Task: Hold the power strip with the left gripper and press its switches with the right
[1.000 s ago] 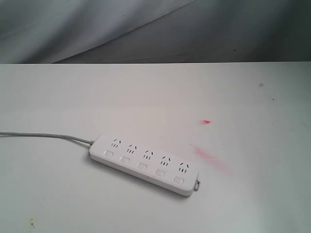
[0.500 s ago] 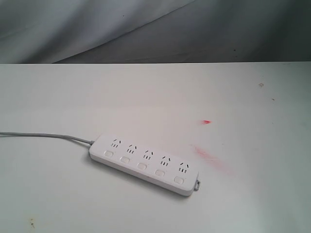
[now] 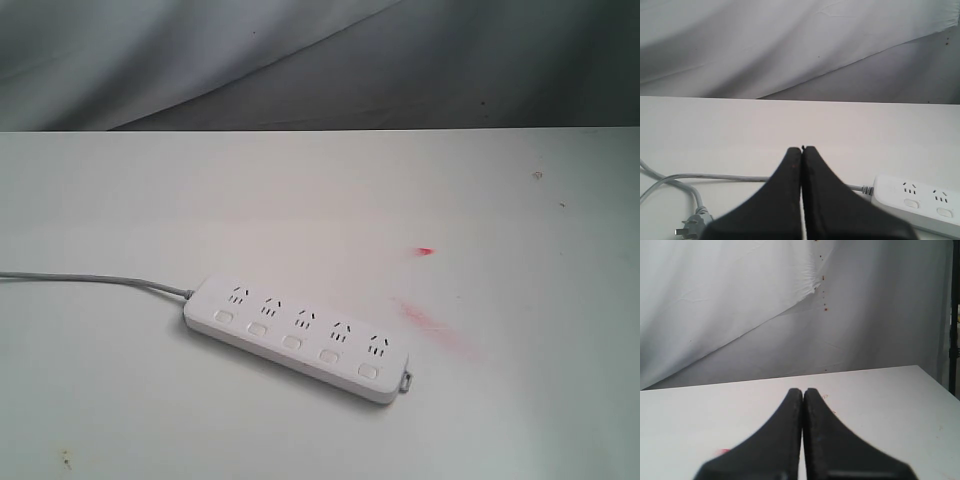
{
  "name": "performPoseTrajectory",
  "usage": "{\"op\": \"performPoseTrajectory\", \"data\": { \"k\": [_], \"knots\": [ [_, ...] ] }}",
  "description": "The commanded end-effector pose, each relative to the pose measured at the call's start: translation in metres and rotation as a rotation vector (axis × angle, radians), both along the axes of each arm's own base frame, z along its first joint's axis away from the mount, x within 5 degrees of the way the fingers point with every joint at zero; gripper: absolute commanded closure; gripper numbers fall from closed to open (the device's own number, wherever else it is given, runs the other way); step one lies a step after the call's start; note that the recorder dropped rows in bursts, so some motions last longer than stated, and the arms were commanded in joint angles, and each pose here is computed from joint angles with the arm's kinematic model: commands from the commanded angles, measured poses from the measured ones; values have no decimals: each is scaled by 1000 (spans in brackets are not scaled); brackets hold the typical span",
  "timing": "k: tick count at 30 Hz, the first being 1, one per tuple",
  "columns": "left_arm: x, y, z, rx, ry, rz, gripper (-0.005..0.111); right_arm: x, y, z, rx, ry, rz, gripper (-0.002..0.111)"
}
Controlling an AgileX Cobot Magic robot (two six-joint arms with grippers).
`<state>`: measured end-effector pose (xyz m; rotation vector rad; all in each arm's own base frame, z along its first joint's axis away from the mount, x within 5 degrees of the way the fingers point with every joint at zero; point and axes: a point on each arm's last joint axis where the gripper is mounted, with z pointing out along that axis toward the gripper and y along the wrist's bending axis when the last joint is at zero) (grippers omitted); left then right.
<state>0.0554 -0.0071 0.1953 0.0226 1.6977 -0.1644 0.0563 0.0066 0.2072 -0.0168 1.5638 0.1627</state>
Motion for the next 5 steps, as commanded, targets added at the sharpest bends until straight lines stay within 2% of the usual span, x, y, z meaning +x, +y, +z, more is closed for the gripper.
{"op": "performPoseTrajectory", "data": {
  "k": [1,5],
  "knots": [
    [0,0,-1,-6,0,2,107,0,0,-1,-4,0,-8,108],
    [0,0,-1,-6,0,2,107,0,0,-1,-4,0,-8,108]
  ]
}}
